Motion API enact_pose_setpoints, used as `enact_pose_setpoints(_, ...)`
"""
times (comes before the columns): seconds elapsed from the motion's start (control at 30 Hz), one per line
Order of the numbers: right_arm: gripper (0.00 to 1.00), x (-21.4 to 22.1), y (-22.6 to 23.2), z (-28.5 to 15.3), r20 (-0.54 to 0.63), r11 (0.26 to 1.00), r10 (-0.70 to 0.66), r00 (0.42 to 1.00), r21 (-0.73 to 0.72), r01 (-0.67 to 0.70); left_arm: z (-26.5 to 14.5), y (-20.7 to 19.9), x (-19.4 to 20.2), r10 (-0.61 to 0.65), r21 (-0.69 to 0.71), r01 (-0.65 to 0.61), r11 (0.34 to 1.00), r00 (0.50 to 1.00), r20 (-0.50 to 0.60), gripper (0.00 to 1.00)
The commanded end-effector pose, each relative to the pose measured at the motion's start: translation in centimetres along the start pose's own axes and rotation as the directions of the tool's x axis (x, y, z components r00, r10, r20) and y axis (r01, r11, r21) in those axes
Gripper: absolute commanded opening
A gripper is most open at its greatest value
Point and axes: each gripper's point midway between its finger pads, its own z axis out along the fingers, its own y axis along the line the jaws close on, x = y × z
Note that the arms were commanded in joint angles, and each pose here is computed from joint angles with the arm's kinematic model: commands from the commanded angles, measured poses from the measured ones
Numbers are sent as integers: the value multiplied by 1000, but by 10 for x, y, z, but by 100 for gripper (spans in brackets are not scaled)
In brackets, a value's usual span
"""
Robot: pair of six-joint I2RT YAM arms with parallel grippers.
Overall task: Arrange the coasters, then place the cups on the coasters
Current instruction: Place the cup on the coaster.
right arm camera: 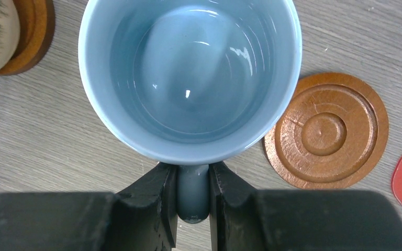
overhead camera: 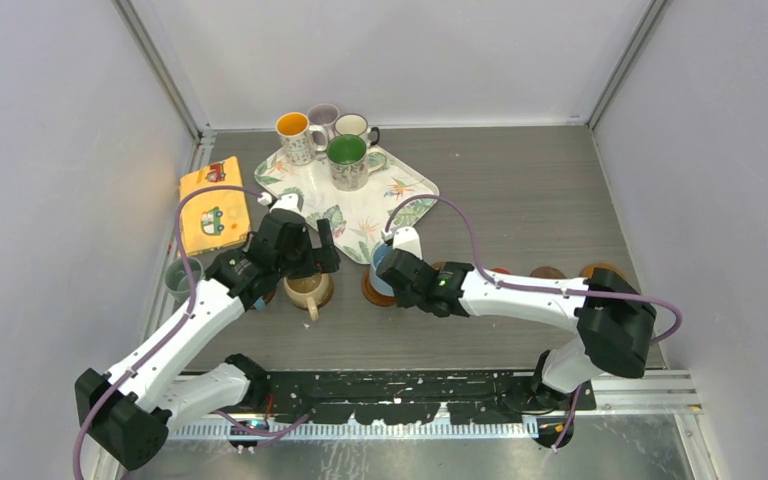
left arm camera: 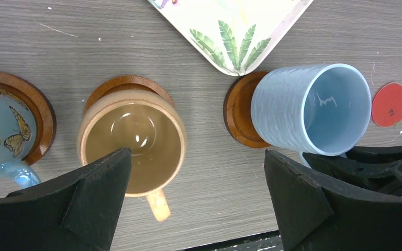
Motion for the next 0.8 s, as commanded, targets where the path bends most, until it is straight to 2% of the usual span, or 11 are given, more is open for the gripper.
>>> enact_pose_setpoints(0.0,1,-50,21,-8,186,996,78,979,-52,-70,0,-2,-12,-9,6,9,1000,999,48,100)
enact_pose_setpoints(0.77,1,-4,42,16,81,997,5,997,-72,1,-3,6,-11,-11,-11,11,1000,999,52,100)
